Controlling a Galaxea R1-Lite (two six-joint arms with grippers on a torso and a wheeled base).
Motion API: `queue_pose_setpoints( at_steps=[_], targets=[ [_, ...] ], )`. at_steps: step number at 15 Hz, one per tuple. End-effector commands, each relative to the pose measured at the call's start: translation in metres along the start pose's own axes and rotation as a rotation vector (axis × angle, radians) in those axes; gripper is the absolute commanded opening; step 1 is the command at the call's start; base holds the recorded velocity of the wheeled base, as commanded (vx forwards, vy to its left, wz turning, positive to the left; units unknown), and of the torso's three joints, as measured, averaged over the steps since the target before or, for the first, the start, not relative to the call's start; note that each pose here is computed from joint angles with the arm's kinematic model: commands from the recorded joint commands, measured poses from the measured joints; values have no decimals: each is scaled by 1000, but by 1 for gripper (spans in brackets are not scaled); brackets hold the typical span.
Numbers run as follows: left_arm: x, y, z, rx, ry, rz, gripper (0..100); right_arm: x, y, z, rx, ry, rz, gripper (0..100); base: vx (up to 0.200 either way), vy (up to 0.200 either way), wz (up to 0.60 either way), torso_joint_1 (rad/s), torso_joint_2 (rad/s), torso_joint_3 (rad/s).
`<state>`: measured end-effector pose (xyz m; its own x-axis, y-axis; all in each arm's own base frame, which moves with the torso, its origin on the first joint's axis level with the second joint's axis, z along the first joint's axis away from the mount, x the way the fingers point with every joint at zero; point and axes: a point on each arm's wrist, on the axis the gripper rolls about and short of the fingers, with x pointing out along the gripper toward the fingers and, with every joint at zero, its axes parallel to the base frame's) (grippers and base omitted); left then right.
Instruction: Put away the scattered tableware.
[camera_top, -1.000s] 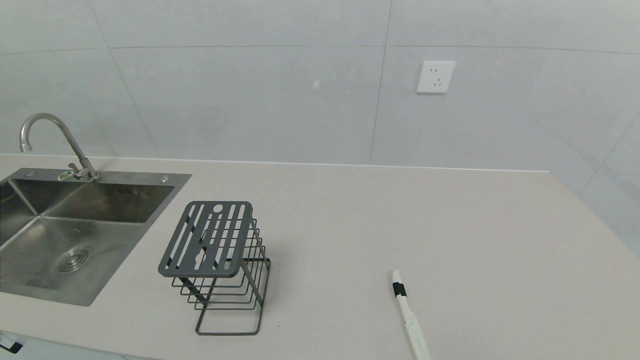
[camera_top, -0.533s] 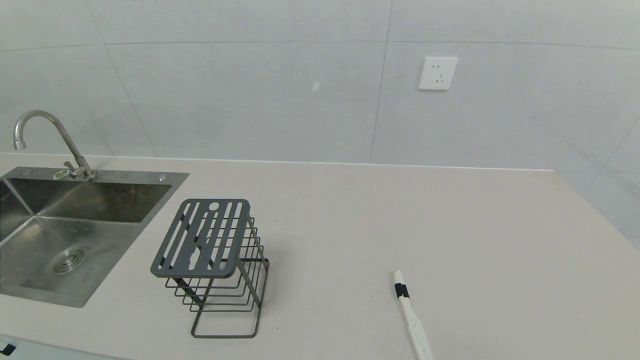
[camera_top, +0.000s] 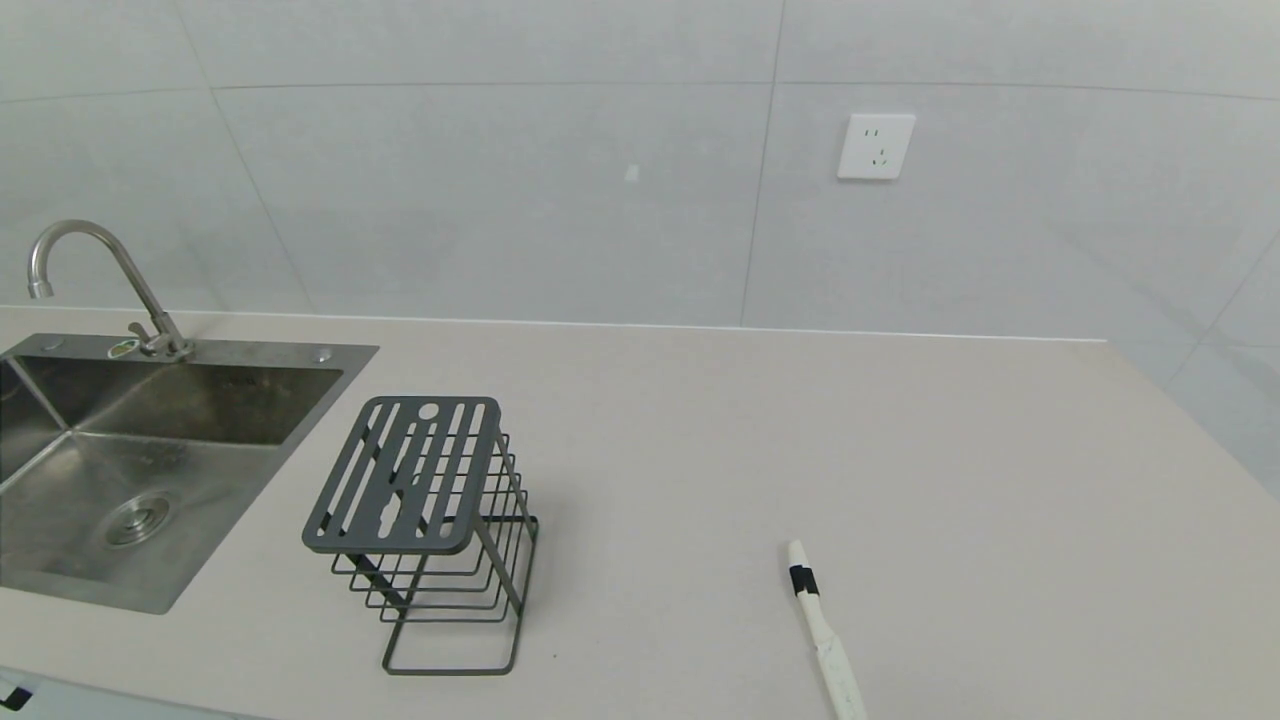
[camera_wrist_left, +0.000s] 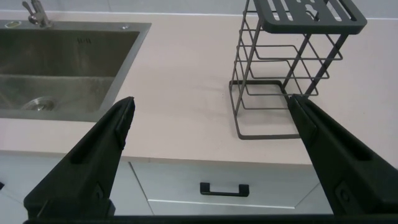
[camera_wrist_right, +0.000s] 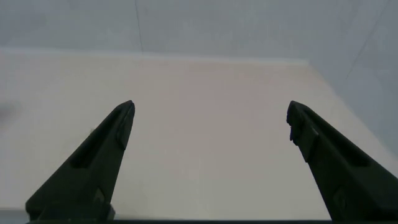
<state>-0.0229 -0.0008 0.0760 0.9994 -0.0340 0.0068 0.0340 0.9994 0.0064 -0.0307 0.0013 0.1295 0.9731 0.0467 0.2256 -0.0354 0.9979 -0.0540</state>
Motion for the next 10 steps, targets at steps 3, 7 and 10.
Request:
queue_pose_setpoints(
  at_steps=[3,7,10],
  targets=[
    [0,0,0,1,2,0,100,28,3,11,41,249,263,100,0,0,0,0,0,0],
    [0,0,0,1,2,2,100,78,5,-4,139,600,394,100,0,0,0,0,0,0],
    [0,0,0,1,2,3,100,113,12,-16,145,727,474,100,0,0,0,0,0,0]
  ],
)
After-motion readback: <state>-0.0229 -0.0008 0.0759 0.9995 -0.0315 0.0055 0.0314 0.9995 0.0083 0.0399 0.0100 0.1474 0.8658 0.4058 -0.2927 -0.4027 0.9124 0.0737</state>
